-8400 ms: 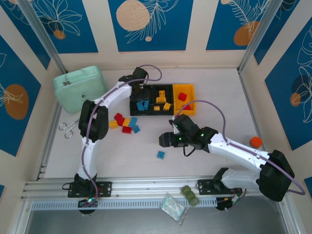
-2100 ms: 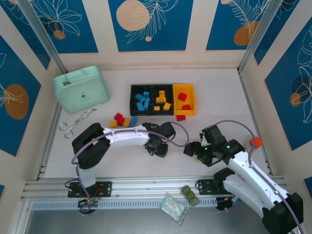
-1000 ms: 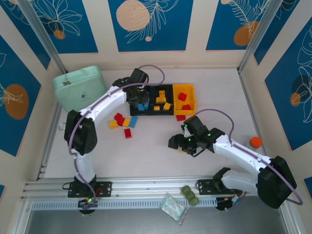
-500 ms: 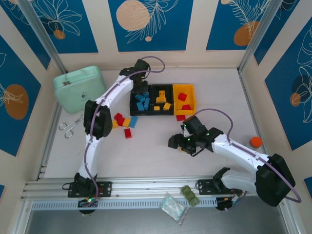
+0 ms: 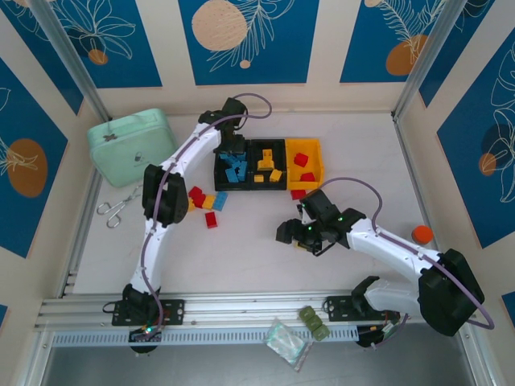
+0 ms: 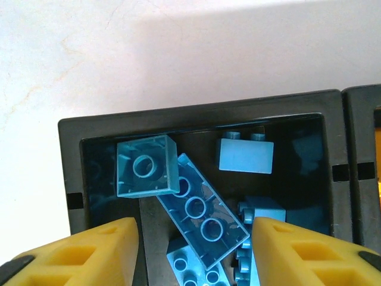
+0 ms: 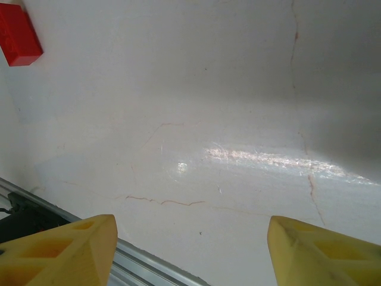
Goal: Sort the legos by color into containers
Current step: Place the lego in the container.
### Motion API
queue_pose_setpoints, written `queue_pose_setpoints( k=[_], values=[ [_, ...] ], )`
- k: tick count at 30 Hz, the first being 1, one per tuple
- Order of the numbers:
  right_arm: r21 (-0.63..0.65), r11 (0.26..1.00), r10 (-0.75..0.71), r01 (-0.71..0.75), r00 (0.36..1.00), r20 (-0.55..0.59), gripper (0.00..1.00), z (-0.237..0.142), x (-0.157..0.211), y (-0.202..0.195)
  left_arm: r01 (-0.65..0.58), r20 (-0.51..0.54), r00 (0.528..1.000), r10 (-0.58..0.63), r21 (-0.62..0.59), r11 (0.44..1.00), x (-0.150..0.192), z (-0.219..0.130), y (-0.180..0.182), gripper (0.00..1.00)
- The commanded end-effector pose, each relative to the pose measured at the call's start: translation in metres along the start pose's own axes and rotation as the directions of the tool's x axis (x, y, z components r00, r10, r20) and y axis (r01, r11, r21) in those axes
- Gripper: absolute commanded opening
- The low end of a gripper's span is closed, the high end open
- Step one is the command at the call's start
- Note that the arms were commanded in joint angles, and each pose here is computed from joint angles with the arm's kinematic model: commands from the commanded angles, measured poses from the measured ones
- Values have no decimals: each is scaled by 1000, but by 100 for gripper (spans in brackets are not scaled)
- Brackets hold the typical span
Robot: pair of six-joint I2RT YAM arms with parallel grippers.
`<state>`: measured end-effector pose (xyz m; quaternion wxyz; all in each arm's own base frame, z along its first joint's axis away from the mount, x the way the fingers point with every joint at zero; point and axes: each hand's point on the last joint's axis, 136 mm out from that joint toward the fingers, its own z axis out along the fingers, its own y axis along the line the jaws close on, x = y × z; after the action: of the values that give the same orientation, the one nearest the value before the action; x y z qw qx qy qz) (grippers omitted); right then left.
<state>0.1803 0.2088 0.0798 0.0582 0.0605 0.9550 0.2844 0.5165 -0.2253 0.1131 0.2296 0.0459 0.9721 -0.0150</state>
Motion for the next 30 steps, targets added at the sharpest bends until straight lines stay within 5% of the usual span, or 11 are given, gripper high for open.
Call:
queue_pose_setpoints(
  k=[1,17,30],
  values=[
    [-15,1000,-11,11,1000,13,68,-4,-4,11,-1,53,999,-2,49,999,-9,-46,-3,52],
    [-57,949,-302,309,947,107,70,-20,-8,56,86,66,993,-94,120,989,101,-108,27,59],
    [-39,909,-404,414,901,156,76,-19,-21,88,198,-81,978,-193,67,978,213,-70,46,72]
  ],
)
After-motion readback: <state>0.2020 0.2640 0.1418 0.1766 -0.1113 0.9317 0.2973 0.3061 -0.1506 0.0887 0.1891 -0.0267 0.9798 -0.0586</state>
